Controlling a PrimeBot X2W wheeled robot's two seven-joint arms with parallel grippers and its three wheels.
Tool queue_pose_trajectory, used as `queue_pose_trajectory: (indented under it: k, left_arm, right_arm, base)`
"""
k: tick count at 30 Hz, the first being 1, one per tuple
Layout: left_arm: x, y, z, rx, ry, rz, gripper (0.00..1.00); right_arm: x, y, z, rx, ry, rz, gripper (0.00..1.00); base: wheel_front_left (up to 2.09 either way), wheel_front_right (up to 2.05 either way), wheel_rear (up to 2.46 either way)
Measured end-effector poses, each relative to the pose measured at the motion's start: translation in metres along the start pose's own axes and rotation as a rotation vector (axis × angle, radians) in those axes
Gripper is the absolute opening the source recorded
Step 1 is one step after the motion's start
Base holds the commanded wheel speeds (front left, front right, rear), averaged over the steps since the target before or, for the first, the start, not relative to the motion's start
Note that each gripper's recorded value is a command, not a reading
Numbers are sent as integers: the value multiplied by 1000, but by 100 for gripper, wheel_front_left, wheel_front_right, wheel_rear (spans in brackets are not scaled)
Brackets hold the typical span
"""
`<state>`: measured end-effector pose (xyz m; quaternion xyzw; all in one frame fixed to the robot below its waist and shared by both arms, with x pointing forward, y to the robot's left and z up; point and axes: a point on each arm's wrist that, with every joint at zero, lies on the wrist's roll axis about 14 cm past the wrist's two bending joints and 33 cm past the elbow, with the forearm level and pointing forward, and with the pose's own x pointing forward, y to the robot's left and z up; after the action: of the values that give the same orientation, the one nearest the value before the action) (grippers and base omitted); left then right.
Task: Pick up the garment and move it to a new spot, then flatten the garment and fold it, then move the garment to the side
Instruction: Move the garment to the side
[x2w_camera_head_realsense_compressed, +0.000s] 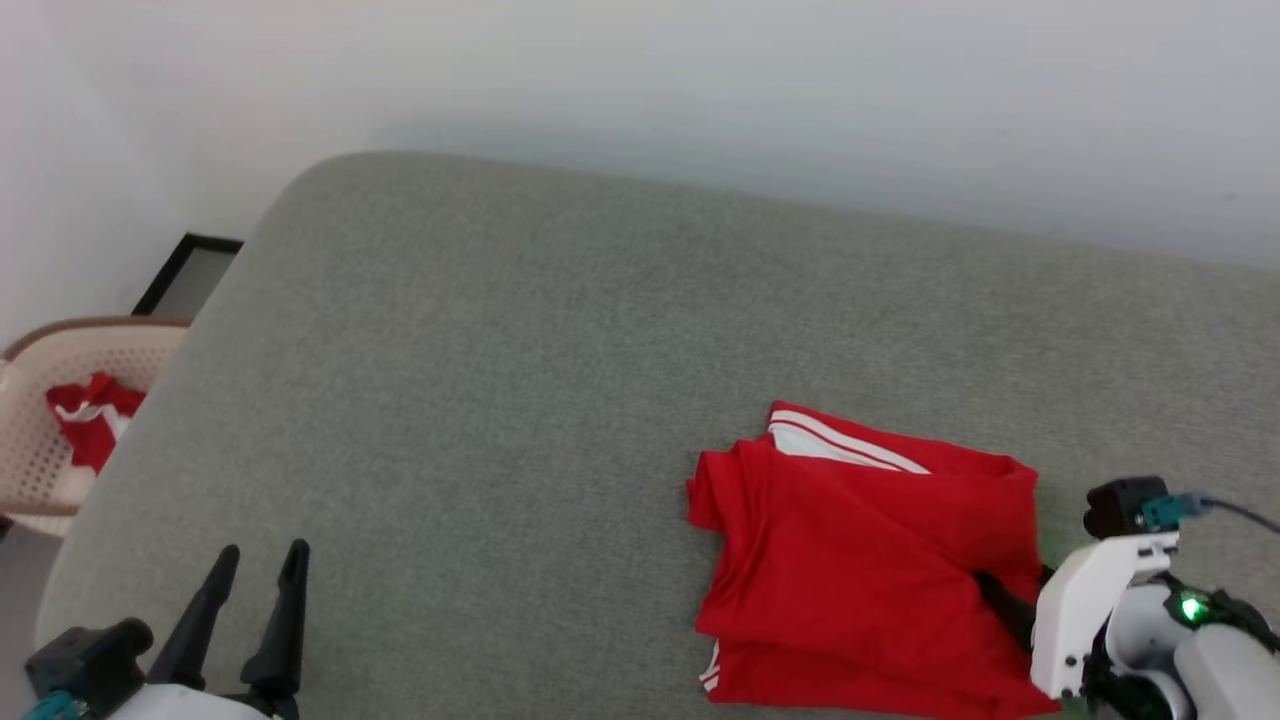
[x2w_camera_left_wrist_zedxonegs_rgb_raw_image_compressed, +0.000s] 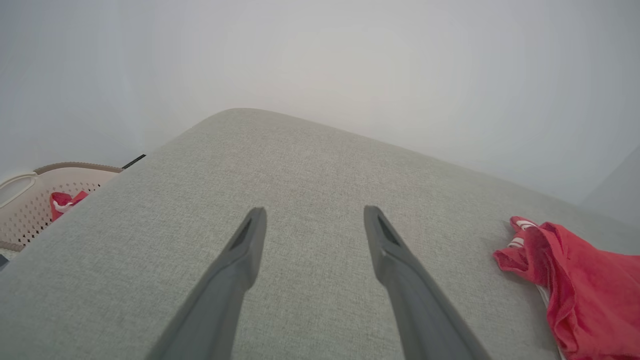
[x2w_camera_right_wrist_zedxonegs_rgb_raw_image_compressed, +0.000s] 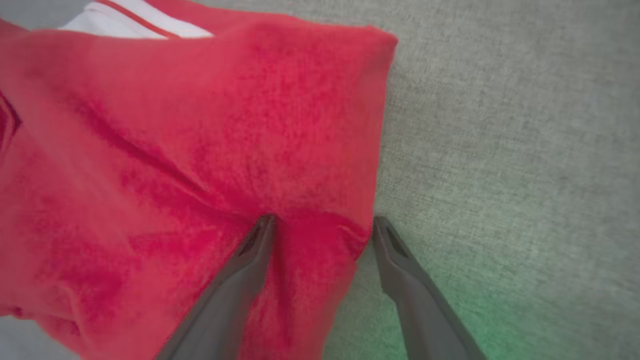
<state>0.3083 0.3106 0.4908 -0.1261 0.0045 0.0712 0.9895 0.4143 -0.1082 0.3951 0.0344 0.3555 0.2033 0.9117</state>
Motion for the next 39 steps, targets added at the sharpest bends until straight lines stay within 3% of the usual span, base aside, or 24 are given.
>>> queue_pose_trajectory:
  k: [2,3,4,5,13,18,29,39]
  left_arm:
    - [0,2,-3,0,9,7,100]
    - [0,3,-4,-2,15,13,100]
    - [0,4,-5,-5,18,18,100]
    - [0,5,-6,-5,21,21,100]
    - [3,9,-8,-8,28,37,100]
    - [13,1,-5,-4,20,8,100]
    - [51,-42,-3,23,22,-141,100]
    - [95,-109,-19,41,60,-353,100]
  right_arm:
    - [7,0,-2,5,55,3,100]
    - [10,1,-3,5,84,6,91]
    - [12,1,-4,4,101,8,24]
    - [15,1,-5,4,117,9,0]
    - [20,9,3,-6,145,35,0]
    - [12,-4,15,-17,115,9,0]
    - [-37,-92,45,-18,47,-200,0]
    - [-100,-174,76,-81,-7,-456,0]
  base:
    - [0,0,0]
    - [0,0,0]
    - [0,0,0]
    - [0,0,0]
    - [0,0,0]
    - [0,0,0]
    - [0,0,0]
    - [0,0,0]
